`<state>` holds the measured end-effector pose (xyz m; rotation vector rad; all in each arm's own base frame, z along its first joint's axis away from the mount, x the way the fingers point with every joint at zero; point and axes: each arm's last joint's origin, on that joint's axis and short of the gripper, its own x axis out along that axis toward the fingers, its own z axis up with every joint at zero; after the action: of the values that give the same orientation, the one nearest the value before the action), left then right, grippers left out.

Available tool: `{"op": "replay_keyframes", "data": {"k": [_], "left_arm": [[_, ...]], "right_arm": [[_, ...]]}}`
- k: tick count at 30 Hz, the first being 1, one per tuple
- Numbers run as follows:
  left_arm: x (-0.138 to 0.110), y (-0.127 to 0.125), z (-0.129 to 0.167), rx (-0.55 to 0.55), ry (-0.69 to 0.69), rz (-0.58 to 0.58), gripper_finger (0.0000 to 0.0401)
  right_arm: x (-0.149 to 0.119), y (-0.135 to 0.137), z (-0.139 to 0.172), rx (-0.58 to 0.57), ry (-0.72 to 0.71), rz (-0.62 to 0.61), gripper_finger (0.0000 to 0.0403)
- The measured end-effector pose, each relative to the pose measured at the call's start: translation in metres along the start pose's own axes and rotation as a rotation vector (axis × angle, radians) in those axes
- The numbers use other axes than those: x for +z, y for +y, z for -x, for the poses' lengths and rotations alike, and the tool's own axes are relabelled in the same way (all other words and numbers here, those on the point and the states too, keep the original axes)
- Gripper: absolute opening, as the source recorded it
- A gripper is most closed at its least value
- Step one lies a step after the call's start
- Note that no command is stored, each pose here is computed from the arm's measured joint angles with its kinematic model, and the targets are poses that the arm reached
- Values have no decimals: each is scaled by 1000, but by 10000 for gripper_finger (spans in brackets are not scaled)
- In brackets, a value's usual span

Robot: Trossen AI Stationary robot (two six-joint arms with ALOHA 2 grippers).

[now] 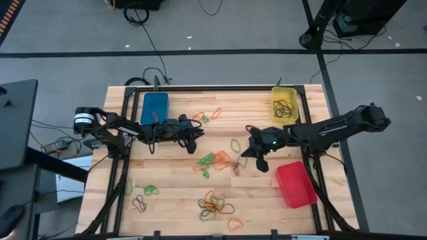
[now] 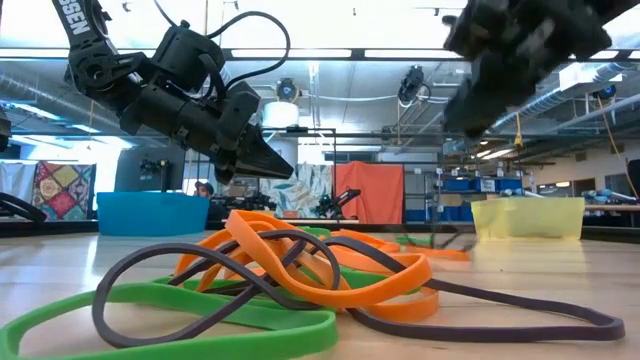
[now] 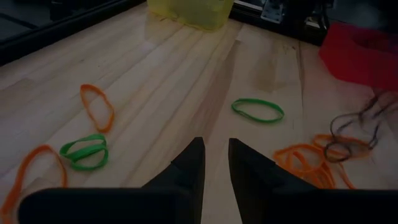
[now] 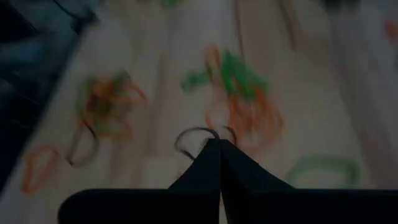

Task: Sort rubber bands into baskets
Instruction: Put the brown rubber band into the yellow bin

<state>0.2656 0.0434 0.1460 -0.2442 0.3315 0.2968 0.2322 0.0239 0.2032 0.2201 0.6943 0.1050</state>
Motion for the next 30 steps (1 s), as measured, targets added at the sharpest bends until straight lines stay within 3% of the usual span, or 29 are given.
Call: {"op": "replay_keyframes", "data": {"k": [13,22,30], "left_arm": [[0,0,0,-3,0,0,76],[0,0,0,-3,0,0,76],[0,0,0,-2,1,0,76]], "right_arm": [[-32,-1,-43,-19,262,-32,146],[-51,-8,-66,-110,368,2,154],[-48,-3,-60,-201,335,210,152]]}}
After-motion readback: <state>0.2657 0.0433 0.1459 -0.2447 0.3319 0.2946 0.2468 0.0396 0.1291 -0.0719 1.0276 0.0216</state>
